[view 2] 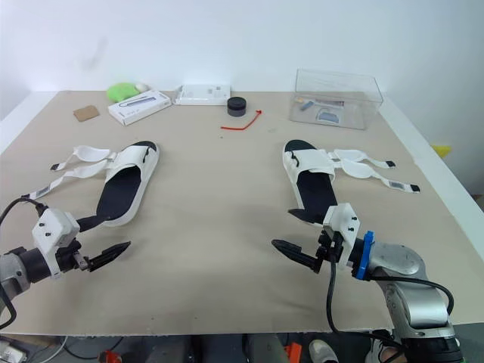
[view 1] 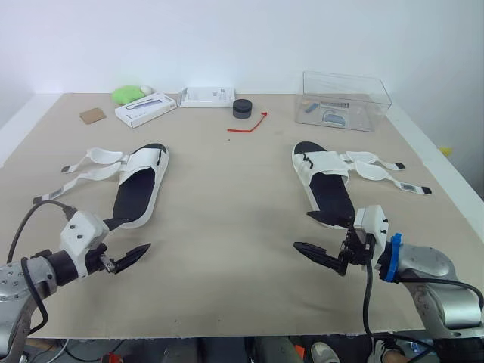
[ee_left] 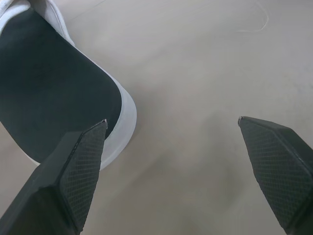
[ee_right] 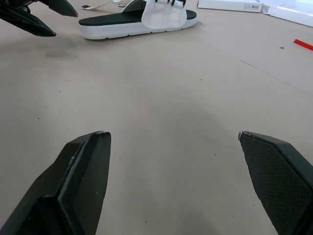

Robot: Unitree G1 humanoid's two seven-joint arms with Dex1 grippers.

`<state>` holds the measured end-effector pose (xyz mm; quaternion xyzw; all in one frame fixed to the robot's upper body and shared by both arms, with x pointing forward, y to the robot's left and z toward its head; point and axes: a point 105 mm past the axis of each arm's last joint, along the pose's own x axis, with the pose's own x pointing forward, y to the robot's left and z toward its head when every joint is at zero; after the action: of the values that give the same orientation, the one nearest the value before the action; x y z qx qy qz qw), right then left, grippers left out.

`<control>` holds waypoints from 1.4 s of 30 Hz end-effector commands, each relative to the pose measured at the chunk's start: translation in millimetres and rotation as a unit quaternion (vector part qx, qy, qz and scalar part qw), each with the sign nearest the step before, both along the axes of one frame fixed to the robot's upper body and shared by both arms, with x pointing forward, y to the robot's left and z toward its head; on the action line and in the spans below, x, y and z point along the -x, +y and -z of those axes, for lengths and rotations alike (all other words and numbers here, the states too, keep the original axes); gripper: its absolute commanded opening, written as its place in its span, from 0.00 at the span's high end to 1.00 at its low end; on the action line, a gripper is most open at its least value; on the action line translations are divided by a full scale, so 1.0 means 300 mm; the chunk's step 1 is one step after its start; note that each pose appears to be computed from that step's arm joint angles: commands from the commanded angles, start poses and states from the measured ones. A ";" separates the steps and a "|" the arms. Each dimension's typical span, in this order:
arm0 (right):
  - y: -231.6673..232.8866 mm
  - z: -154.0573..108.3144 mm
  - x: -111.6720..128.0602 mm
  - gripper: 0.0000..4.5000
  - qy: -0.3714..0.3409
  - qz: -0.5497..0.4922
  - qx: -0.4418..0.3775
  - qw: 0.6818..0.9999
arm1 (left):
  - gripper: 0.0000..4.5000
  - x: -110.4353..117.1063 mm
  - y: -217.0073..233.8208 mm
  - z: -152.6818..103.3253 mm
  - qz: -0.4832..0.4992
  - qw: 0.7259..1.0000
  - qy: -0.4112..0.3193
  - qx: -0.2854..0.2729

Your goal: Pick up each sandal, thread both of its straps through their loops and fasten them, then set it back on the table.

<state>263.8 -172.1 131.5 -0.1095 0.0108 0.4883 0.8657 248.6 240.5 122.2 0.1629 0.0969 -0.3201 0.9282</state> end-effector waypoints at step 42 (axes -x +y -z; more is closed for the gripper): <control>-0.063 -0.052 -0.380 0.00 0.030 0.344 -0.063 0.936 | 0.02 0.054 -0.509 -0.106 0.328 0.942 -0.024 0.065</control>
<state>372.7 -190.3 134.5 -0.0241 0.0690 0.1727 0.9823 233.8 91.8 148.7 0.1325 0.0059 -0.6038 0.7860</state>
